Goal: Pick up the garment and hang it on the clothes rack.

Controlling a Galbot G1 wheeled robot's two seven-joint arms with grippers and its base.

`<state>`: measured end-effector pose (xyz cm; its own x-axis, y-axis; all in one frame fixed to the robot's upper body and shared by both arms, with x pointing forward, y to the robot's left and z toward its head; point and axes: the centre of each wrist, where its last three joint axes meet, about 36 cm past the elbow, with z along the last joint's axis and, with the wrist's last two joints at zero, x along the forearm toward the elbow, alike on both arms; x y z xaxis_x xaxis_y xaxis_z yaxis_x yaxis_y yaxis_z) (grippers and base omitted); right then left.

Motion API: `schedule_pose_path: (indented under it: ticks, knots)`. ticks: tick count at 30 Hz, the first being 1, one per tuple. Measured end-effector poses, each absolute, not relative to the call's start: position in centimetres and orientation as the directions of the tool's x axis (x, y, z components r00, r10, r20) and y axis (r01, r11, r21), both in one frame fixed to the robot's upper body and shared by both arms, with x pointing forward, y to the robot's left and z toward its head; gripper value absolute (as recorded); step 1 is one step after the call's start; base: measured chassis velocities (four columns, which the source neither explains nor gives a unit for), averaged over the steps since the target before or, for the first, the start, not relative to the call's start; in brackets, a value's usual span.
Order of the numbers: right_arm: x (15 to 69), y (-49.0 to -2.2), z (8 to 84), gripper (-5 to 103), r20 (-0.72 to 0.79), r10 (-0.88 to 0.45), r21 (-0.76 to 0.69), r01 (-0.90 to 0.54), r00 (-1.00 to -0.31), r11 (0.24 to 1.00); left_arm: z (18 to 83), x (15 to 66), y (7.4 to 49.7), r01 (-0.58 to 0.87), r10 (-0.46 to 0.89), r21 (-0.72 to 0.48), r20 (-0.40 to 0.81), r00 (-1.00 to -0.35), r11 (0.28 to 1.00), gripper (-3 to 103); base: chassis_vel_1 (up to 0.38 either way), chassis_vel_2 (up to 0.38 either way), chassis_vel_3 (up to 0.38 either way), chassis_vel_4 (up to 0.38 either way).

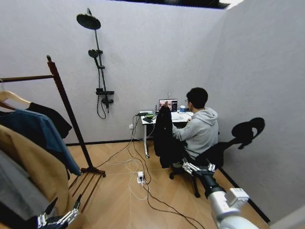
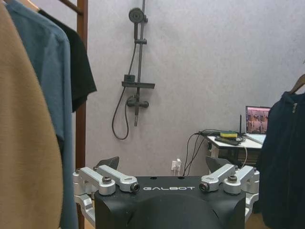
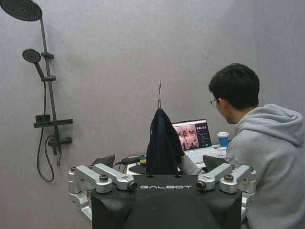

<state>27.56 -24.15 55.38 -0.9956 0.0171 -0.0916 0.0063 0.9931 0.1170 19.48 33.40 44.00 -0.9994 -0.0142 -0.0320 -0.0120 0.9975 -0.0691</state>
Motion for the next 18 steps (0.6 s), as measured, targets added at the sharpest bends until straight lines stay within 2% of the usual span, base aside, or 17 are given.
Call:
schedule_pose_path:
  ticks: [12,18]
  knots:
    - [28.2,-24.5,56.2,100,-0.123,0.011,0.099,-0.001,-0.992,0.995,44.0,19.5,33.4,-0.012,-0.014,-0.069,-0.032,-0.999,0.998,100,-0.345,0.346,0.345,-0.353]
    - [31.6,-27.7,56.9,100,-0.150,0.029,0.071,0.019,-0.988,0.997,44.0,19.5,33.4,-0.012,-0.015,-0.069,-0.032,-0.999,0.998,100,-0.217,0.213,0.161,-0.173]
